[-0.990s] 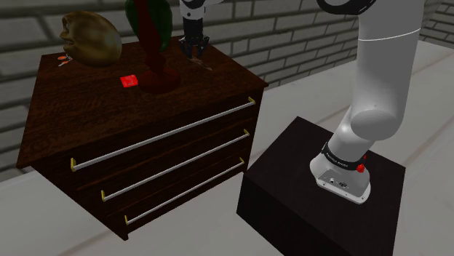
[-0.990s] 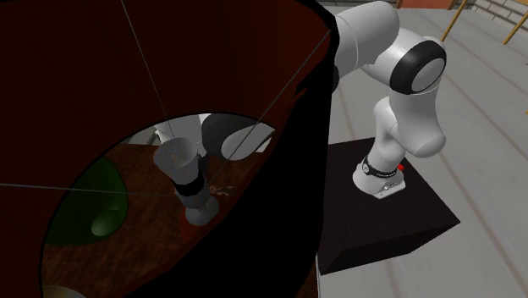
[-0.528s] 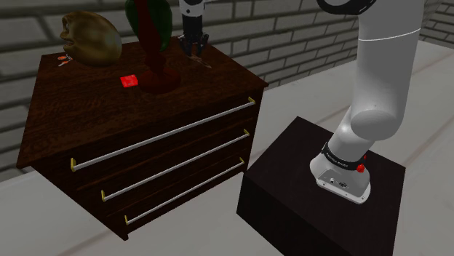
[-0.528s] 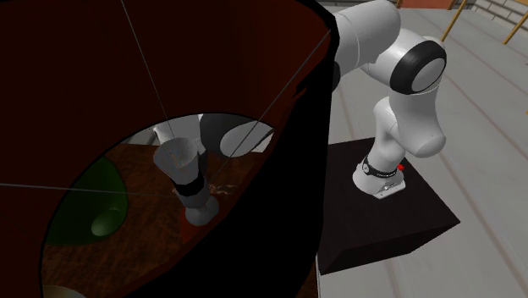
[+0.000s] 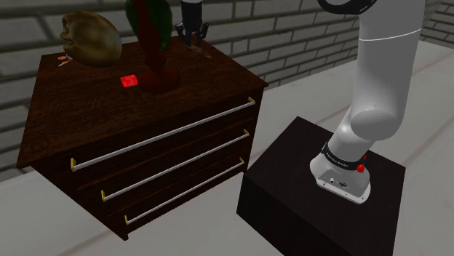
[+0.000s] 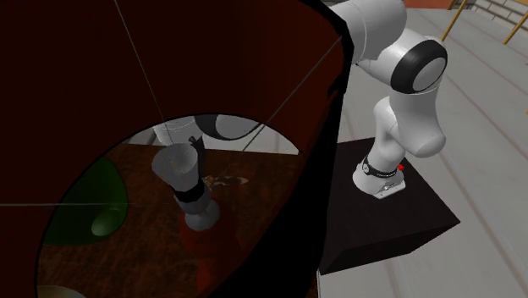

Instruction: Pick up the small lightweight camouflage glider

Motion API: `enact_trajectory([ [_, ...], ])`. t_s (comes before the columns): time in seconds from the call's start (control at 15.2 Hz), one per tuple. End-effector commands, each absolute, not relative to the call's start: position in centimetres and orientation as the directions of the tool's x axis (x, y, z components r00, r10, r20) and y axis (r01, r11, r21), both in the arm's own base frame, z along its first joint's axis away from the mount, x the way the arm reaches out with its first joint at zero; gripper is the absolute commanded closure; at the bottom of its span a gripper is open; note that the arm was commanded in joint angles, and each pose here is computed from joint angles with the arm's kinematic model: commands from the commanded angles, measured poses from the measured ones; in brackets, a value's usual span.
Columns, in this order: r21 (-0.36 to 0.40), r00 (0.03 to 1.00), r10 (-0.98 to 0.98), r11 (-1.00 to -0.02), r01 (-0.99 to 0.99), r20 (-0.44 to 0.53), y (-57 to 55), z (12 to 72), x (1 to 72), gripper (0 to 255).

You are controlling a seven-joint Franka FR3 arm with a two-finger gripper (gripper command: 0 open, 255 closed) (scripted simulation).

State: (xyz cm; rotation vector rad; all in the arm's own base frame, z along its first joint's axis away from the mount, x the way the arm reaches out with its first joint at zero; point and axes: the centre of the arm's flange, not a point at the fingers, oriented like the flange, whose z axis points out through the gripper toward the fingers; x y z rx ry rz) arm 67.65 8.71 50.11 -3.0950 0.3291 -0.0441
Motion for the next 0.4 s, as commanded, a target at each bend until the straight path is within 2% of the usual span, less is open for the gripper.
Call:
enact_trajectory([
  [0.0, -0.032, 0.977, -0.211, -0.977, -0.210, 0.025, 8.7, 51.2, 67.6, 255],
  [0.33, -0.032, 0.977, -0.211, -0.977, -0.210, 0.025, 8.7, 52.9, 67.6, 255],
])
